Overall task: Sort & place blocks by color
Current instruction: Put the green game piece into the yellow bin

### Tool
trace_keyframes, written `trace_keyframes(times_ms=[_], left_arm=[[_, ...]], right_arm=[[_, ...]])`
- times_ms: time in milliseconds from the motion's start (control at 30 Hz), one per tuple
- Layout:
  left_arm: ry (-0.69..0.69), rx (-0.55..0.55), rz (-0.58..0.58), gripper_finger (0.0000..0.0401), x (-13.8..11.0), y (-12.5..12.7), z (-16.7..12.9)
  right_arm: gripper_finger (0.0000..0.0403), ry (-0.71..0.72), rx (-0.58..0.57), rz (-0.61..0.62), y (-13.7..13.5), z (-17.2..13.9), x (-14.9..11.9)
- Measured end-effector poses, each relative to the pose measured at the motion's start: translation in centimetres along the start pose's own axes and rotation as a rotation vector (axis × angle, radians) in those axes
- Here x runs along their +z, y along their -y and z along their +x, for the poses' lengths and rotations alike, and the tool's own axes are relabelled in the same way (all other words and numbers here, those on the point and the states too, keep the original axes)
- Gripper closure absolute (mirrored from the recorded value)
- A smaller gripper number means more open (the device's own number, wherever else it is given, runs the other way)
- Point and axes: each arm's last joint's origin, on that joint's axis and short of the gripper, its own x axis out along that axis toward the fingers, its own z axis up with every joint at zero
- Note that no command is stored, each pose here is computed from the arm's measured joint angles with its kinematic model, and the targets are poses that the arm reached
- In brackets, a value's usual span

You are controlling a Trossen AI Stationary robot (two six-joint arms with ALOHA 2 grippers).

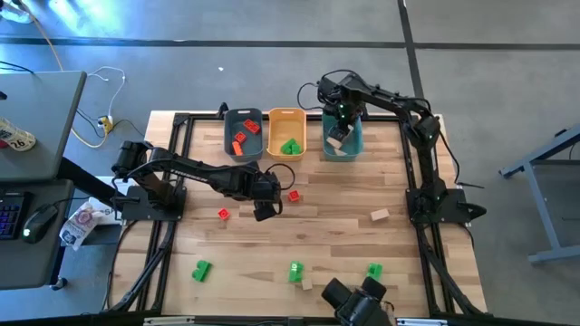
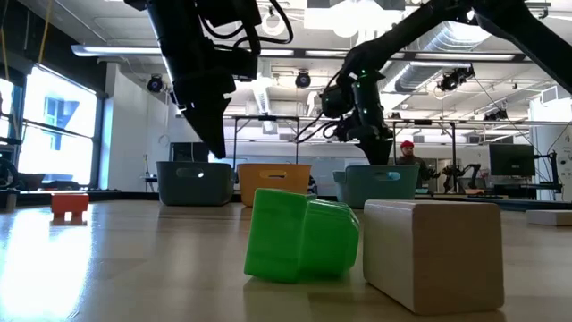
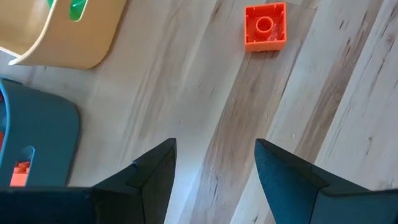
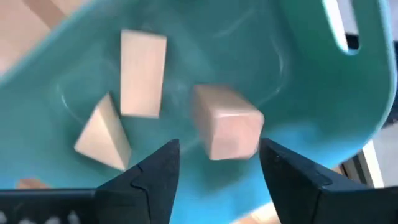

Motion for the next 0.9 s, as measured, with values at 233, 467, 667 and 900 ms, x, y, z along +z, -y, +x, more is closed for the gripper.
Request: trace_keyframes(times_ms=[233, 467, 667, 900], left_arm=[[0.000, 0.000, 0.000, 0.0199, 0.0, 0.0, 0.0], [0.000, 0.000, -0.001, 0.0199, 0.0, 0.0, 0.0], [0.000, 0.000, -0.002, 0.0199, 0.0, 0.0, 0.0], [-0.004, 0.001, -0.001, 0.0199, 0.0, 0.0, 0.0]], right_arm=[[0.0182, -0.084, 0.032, 0.027, -0.2, -0.5, -1.1], [0.0181, 0.033, 0.033, 0.016, -0.9, -3.5, -2.0], [0.0181, 0.128, 0.077, -0.020, -2.4, -6.4, -3.3], [0.0181, 0.225, 0.102, -0.085, -4.9, -9.2, -4.7]])
